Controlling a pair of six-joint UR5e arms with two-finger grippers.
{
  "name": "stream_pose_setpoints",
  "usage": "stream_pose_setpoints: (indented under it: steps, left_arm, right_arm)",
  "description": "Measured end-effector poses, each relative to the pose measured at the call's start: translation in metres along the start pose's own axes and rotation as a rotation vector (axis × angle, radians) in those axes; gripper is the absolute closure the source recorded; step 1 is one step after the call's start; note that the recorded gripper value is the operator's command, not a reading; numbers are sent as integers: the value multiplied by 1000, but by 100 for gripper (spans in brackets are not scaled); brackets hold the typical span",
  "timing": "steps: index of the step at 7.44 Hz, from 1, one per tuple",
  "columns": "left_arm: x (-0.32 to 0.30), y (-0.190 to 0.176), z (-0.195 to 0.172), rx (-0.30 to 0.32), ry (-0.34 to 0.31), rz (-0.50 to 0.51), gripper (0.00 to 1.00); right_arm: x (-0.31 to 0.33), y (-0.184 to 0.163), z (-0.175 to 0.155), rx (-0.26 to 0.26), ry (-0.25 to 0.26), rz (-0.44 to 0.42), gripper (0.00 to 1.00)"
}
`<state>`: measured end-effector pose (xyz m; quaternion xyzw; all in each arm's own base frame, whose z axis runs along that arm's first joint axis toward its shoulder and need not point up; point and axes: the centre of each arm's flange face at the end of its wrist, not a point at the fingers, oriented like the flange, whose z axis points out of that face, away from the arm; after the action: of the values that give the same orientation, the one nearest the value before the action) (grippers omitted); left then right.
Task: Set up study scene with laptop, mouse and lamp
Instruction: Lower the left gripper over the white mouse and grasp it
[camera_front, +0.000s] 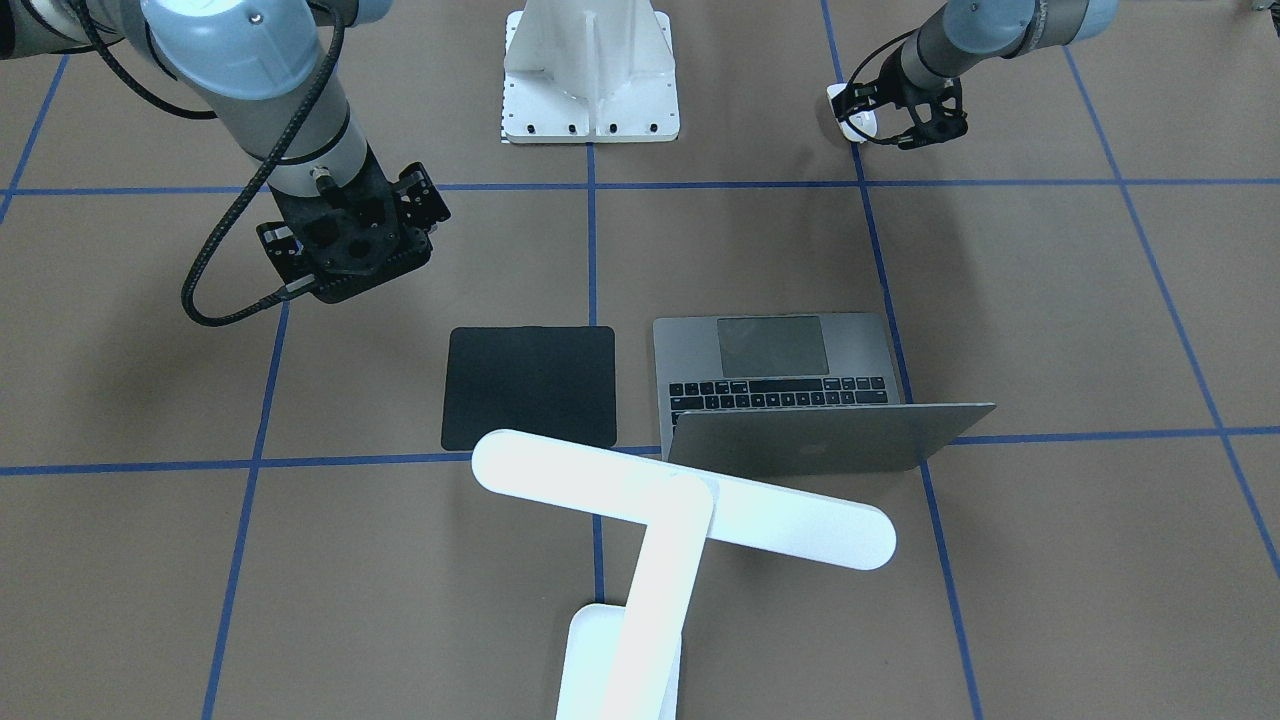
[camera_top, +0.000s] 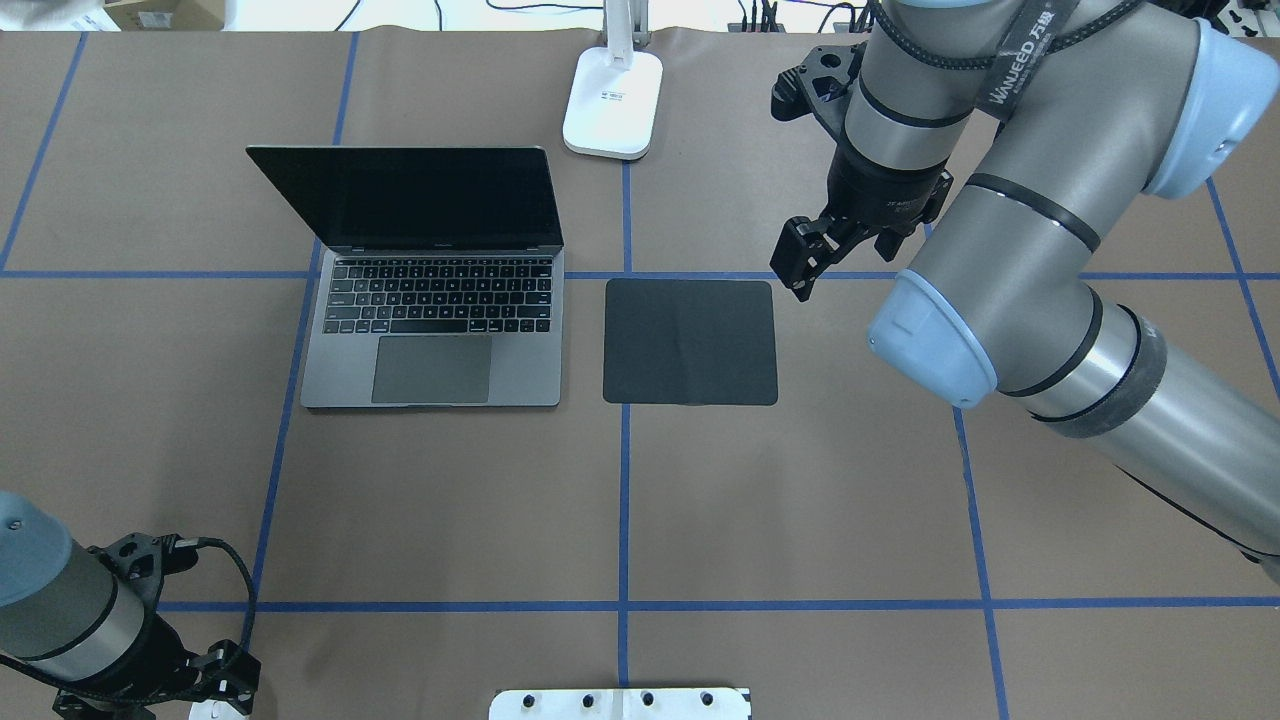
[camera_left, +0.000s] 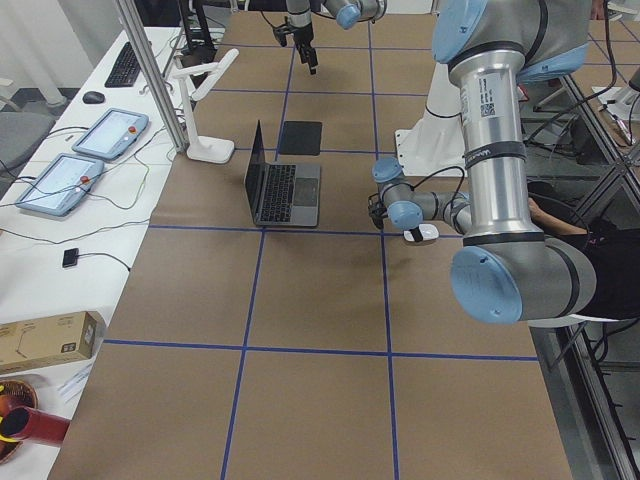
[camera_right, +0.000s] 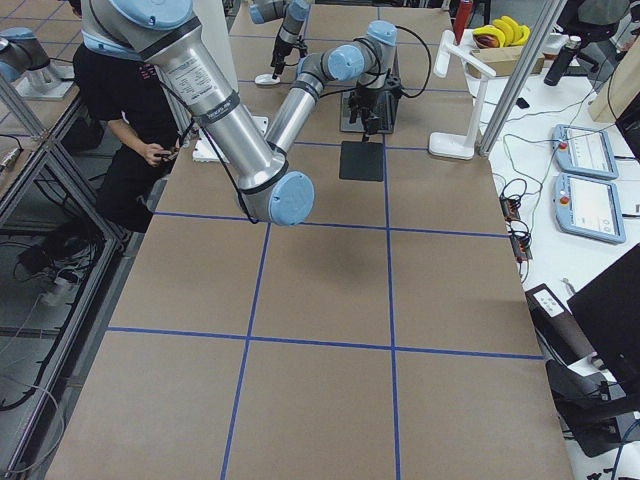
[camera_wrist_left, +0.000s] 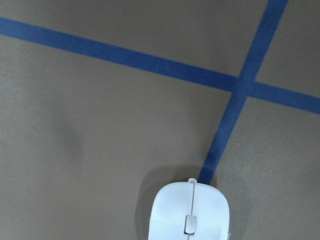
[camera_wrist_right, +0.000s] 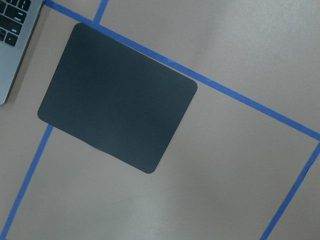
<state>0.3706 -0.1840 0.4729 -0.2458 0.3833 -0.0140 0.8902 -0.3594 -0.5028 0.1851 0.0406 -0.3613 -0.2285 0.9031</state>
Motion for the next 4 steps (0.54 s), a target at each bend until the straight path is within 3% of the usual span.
stream_pose_setpoints:
  steps: [4]
  left_arm:
    - [2,10,19,-45,-12,70,2]
  right_arm:
    - [-1,0,-1,7,8,-3,0]
